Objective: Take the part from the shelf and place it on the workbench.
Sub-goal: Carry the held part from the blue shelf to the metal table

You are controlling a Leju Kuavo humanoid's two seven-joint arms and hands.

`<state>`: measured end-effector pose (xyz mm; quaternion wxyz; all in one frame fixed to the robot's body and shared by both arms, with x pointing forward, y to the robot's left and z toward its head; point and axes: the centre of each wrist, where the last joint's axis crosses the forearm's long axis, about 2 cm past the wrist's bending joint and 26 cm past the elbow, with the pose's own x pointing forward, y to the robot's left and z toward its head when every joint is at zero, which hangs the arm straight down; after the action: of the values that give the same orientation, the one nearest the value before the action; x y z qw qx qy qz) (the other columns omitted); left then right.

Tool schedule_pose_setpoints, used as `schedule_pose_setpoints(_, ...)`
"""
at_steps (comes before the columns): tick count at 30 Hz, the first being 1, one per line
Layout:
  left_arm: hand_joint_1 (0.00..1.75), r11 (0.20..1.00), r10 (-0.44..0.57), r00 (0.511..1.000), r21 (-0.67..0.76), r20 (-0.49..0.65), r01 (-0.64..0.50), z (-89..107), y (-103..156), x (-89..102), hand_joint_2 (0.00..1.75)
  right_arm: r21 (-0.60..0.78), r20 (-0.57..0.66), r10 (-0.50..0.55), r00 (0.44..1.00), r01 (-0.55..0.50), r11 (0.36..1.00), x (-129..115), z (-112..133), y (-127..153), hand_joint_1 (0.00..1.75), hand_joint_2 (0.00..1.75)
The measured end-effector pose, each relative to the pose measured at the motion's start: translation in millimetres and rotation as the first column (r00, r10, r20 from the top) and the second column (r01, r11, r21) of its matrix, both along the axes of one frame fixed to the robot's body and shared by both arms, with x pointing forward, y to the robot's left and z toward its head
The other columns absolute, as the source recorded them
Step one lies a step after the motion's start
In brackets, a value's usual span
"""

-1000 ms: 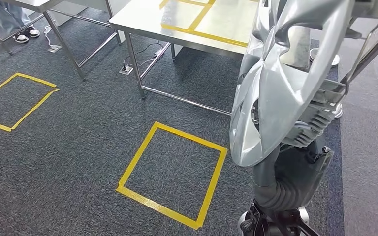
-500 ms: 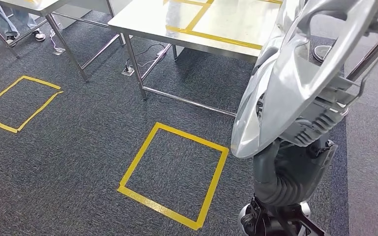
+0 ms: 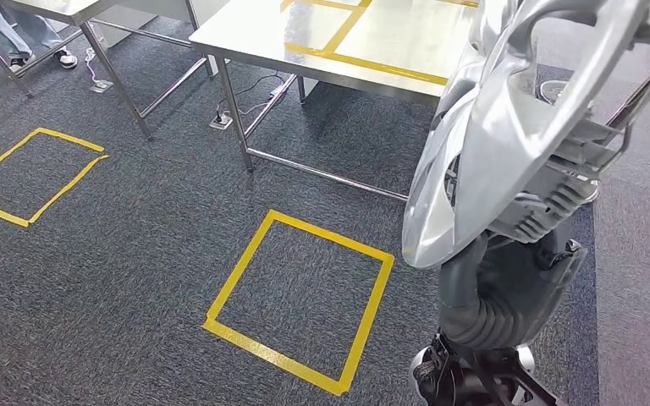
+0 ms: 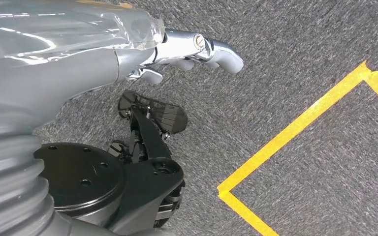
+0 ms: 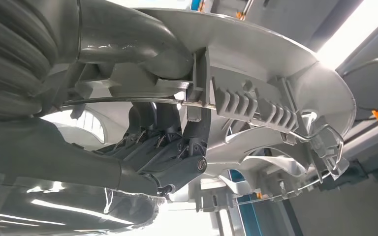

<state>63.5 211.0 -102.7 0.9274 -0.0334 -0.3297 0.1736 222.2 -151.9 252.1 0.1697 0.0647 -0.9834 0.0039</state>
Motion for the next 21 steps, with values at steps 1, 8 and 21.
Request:
schedule_pose_setpoints(1,0.0,1.0,0.0,1.0,0.0,0.0,0.0,0.0,0.0,0.0,1.75,-0.004,0.003,-0.013,1.0,0.013,1.0,0.1,-0.2,-0.1,1.75,1.75)
schedule_pose_setpoints(8,0.0,1.0,-0.001,1.0,-0.005,0.002,0.001,0.0,0.1,0.1,1.75,-0.015,0.006,-0.048,0.999,0.048,0.999,0.9,-1.9,0.0,1.75,1.75)
schedule_pose_setpoints(21,0.0,1.0,-0.001,1.0,-0.006,0.003,0.001,-0.1,0.6,0.1,1.75,0.011,0.022,-0.161,0.987,0.161,0.987,0.6,-1.9,1.9,1.75,1.75)
